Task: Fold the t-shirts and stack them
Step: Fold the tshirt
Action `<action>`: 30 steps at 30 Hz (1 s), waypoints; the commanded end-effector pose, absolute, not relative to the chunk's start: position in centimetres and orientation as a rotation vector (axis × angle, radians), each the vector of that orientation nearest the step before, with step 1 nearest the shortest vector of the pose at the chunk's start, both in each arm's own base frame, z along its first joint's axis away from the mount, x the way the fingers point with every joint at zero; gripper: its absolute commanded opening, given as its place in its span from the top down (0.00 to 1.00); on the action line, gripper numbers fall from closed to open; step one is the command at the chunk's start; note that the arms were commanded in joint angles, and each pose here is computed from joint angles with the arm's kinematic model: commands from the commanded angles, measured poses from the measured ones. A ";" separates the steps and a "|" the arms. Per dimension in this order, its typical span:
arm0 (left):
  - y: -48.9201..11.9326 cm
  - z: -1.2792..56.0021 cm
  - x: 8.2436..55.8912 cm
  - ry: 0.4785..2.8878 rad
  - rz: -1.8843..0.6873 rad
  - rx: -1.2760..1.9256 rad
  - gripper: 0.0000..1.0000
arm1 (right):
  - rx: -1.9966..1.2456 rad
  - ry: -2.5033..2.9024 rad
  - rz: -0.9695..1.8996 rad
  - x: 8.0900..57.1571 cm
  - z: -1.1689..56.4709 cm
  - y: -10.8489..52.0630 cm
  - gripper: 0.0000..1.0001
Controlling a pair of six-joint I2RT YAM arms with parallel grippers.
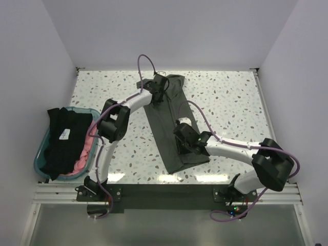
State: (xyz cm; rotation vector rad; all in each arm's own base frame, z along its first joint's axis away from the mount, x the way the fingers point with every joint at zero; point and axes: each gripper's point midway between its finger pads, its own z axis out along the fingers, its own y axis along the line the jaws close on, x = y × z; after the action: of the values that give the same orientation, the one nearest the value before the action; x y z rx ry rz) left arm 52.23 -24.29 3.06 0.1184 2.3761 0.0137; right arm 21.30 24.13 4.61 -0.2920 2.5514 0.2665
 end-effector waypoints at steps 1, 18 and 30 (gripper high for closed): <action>-25.4 5.3 53.4 2.303 -0.039 0.104 0.85 | -0.346 2.533 0.311 21.0 4.6 24.8 0.65; -25.1 10.6 53.5 2.172 -0.109 0.013 1.00 | -0.478 2.578 0.311 18.2 3.1 25.1 0.63; -24.3 12.3 53.8 2.133 -0.116 -0.037 1.00 | -0.523 2.582 0.301 17.2 2.7 25.7 0.63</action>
State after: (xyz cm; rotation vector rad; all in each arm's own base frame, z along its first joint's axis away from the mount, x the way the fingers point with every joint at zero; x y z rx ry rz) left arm 52.77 -24.53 8.06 0.0280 2.2389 -0.0783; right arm 17.22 25.27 2.85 -0.5007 2.5961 0.3031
